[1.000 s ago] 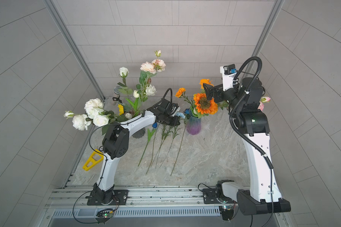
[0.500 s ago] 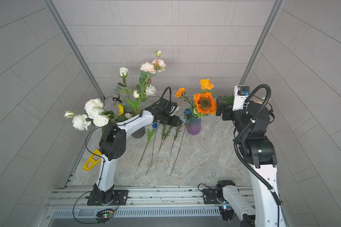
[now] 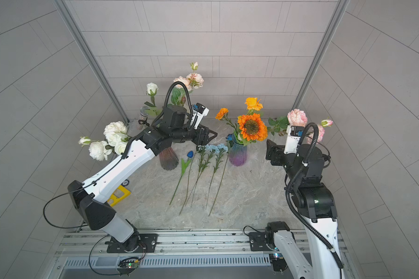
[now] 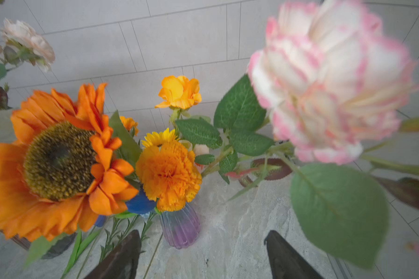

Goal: Pick out blue flowers from the vase
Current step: Place the flower at the center of the board, then pick up the flower from the vase.

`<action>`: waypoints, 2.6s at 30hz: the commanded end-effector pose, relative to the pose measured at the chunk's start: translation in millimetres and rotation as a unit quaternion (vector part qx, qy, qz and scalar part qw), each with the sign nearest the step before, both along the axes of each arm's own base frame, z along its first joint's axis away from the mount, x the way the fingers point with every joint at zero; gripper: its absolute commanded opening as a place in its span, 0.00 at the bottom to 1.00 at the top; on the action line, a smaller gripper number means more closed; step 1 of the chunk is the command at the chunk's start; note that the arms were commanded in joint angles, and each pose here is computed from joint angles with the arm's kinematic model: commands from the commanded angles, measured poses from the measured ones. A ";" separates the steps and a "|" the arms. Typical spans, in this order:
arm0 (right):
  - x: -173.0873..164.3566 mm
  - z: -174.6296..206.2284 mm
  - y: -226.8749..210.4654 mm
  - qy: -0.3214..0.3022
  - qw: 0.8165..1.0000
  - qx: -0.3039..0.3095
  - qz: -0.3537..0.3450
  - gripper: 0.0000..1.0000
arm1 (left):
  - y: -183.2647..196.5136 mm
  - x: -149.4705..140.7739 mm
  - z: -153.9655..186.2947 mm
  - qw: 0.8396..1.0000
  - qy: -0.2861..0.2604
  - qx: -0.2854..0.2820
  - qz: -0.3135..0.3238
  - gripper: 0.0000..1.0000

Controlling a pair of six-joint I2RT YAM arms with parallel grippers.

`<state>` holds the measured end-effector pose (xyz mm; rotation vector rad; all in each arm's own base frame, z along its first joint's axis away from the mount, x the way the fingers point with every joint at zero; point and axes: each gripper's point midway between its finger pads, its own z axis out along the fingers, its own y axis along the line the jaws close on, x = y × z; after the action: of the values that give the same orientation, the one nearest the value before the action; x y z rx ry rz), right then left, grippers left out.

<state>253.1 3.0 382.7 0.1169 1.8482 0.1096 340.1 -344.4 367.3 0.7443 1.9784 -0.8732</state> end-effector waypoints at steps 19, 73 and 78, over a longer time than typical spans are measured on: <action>34.5 -52.3 72.6 0.014 0.972 0.159 0.175 0.48 | -3.4 27.9 -9.0 1.000 -0.002 0.031 -0.004 0.67; 67.8 -1.6 64.8 -0.037 0.982 0.097 0.155 0.35 | 30.6 40.0 -57.9 0.998 0.048 0.001 0.033 0.67; 62.9 12.8 60.7 -0.050 0.984 0.087 0.149 0.35 | 32.7 39.5 -57.7 0.998 0.047 0.000 0.034 0.67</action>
<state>322.8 67.6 382.1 -0.0301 1.7686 0.5153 383.4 -316.3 290.6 0.6472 2.1294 -0.8663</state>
